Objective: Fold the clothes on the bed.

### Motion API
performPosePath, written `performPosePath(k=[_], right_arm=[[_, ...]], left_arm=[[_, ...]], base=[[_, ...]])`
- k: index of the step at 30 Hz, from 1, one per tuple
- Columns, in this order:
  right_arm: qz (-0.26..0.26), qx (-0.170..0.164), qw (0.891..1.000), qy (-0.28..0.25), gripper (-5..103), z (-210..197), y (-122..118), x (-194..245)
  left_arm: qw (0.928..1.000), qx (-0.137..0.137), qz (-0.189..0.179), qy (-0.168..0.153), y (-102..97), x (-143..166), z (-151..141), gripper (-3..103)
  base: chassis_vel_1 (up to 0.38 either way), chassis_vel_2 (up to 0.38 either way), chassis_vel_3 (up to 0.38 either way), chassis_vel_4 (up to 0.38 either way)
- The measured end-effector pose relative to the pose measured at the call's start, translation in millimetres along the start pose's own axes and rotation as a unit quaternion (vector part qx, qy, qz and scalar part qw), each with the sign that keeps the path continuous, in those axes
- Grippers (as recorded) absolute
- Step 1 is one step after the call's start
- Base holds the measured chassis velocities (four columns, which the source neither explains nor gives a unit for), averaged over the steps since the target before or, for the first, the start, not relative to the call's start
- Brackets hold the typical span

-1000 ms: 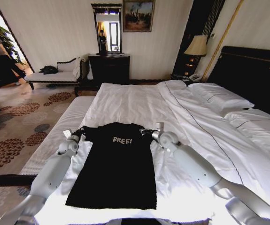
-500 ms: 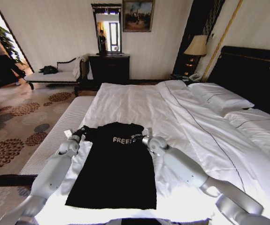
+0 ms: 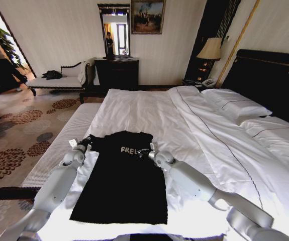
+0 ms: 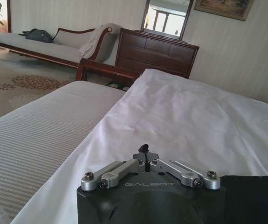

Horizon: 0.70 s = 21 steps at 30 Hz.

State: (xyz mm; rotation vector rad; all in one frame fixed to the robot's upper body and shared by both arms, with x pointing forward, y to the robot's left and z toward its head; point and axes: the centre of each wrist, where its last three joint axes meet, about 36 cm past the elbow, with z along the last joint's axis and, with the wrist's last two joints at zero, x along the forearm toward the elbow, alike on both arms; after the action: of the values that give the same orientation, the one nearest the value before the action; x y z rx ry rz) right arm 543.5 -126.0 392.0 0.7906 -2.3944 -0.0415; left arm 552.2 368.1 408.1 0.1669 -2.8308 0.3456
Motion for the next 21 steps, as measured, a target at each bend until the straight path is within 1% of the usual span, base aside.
performPosePath(k=[4,5,6,7,9,13,14,15,18,19,20,21], right_arm=[[-0.009,0.005,1.0,0.003,0,4,9,-5],[-0.011,0.006,1.0,0.004,-3,4,11,-5],[-0.011,0.007,1.0,0.004,-3,4,11,-5],[-0.01,0.007,1.0,0.002,1,4,12,-3],[-0.01,0.006,1.0,0.001,1,4,12,-2],[0.0,-0.012,1.0,-0.015,22,-6,1,12],[0.003,-0.019,1.0,-0.022,22,-11,-4,17],[0.003,-0.019,1.0,-0.022,22,-11,-4,17],[0.011,-0.039,0.998,-0.045,38,-21,-16,34],[0.017,-0.05,0.997,-0.059,43,-26,-22,45],[0.017,-0.05,0.997,-0.059,43,-26,-22,45],[0.022,-0.058,0.996,-0.067,48,-28,-27,53]], left_arm=[[1.0,0.0,0.0,0.0,-0.2,0,0,0],[1.0,0.0,0.0,0.0,-0.2,0,0,0],[1.0,0.0,0.0,0.0,-0.3,0,0,0],[1.0,0.001,0.0,0.001,-0.6,0,1,0],[1.0,0.002,0.0,0.002,-0.9,0,2,0],[1.0,0.003,0.002,0.004,-5.0,-1,5,0],[1.0,0.003,0.003,0.005,-7.1,-1,6,0],[1.0,0.003,0.003,0.005,-7.1,-1,6,0],[1.0,0.003,0.006,0.003,-11.8,1,7,0],[1.0,0.003,0.006,0.003,-13.5,2,7,0],[1.0,0.003,0.006,0.003,-13.5,2,7,0],[1.0,0.003,0.007,0.003,-14.5,3,7,0]], base=[[0.0,0.0,0.0,0.0],[0.0,0.0,0.0,0.0],[0.0,0.0,0.0,0.0],[0.0,0.0,0.0,0.0],[0.0,0.0,0.0,0.0],[0.0,0.0,0.0,0.0],[0.0,0.0,0.0,0.0],[0.0,0.0,0.0,0.0],[0.0,0.0,0.0,0.0],[0.0,0.0,0.0,0.0],[0.0,0.0,0.0,0.0],[0.0,0.0,0.0,0.0]])
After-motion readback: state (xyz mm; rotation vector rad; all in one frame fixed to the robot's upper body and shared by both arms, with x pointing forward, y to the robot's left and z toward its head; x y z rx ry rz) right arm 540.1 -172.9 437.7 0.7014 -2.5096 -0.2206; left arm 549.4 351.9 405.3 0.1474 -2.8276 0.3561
